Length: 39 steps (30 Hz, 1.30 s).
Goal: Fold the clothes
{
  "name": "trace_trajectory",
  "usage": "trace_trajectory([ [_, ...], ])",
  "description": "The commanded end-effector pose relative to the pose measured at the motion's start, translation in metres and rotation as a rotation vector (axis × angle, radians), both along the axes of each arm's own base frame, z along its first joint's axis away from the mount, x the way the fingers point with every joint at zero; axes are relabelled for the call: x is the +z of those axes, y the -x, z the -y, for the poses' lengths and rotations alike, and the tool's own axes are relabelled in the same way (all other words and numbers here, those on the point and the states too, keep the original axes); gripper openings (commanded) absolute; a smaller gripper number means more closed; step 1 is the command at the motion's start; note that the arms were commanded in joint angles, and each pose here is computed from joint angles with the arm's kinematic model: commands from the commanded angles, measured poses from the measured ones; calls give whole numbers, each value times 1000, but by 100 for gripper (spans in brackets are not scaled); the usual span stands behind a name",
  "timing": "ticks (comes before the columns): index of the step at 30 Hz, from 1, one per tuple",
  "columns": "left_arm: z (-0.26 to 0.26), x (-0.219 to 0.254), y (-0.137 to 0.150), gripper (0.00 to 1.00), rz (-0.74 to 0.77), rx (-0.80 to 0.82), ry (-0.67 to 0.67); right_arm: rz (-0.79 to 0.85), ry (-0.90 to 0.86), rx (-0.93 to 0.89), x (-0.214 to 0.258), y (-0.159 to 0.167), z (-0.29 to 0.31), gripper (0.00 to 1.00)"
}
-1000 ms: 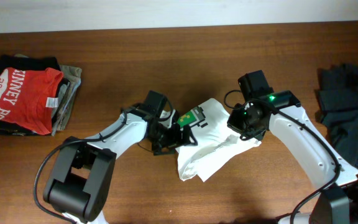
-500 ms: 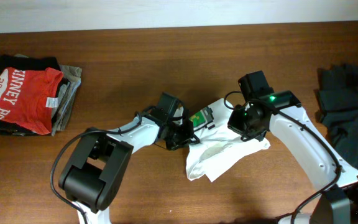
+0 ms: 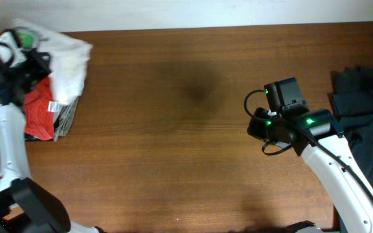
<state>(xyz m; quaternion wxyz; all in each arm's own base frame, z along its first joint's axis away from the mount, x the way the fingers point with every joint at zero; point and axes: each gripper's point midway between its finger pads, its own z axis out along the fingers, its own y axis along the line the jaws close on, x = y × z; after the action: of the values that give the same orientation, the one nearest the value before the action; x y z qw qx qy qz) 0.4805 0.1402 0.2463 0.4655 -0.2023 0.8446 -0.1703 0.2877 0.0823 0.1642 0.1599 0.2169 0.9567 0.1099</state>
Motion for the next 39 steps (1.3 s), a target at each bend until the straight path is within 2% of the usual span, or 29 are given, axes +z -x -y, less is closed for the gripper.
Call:
trace_trajectory([
  [1,-66,-19,8,0,-32,81,-164,-18,20,-9,-1,7,5,11],
  [3,-98,-57,25,6,-131,144,-107,-37,25,-8,-2,11,6,11],
  [4,-112,-71,37,27,-176,175,-77,-45,27,-8,-3,13,7,11],
  [5,-125,-77,50,63,-203,200,-69,-48,28,-8,-3,14,7,11],
  [6,-134,-75,60,73,-211,214,-79,-52,29,-8,-4,14,7,11],
  [8,-164,-48,90,85,-195,290,-93,-63,32,-8,-5,17,8,11],
  [11,-172,8,108,87,-77,323,-106,-63,32,-8,-5,17,8,11],
  [12,-168,12,109,81,-75,321,-109,-62,33,-9,-5,17,8,11],
  [13,-161,5,105,34,-93,304,-98,-57,35,-10,-4,16,8,11],
  [14,-157,-11,98,0,-133,298,-96,-50,32,-10,-4,14,8,11],
  [16,-157,-58,91,0,-272,319,-108,-46,31,-9,-3,13,8,11],
  [18,-154,-118,86,0,-404,300,-59,-32,48,44,-2,12,7,12],
  [20,-138,-141,83,0,-444,220,-10,26,62,108,13,8,6,12],
  [22,-120,-121,74,5,-420,172,-32,146,87,204,46,-2,4,17],
  [25,-50,-25,63,22,-309,-25,-212,336,133,330,110,-6,2,25],
  [27,13,36,71,50,-231,-182,-348,453,156,369,154,5,5,36],
  [29,69,78,90,75,-167,-278,-416,550,167,437,186,23,4,45],
  [30,107,100,110,99,-120,-343,-453,588,161,477,196,37,2,49],
  [32,152,123,148,99,-77,-420,-524,619,156,483,205,65,7,57],
  [33,164,129,163,99,-66,-442,-553,632,156,482,207,74,10,73],
  [34,177,136,181,99,-48,-468,-592,663,156,477,214,87,13,99],
  [36,186,137,195,99,-47,-501,-604,697,156,473,220,96,15,99],
  [39,185,130,201,99,-84,-513,-599,698,156,473,220,96,15,99],
])
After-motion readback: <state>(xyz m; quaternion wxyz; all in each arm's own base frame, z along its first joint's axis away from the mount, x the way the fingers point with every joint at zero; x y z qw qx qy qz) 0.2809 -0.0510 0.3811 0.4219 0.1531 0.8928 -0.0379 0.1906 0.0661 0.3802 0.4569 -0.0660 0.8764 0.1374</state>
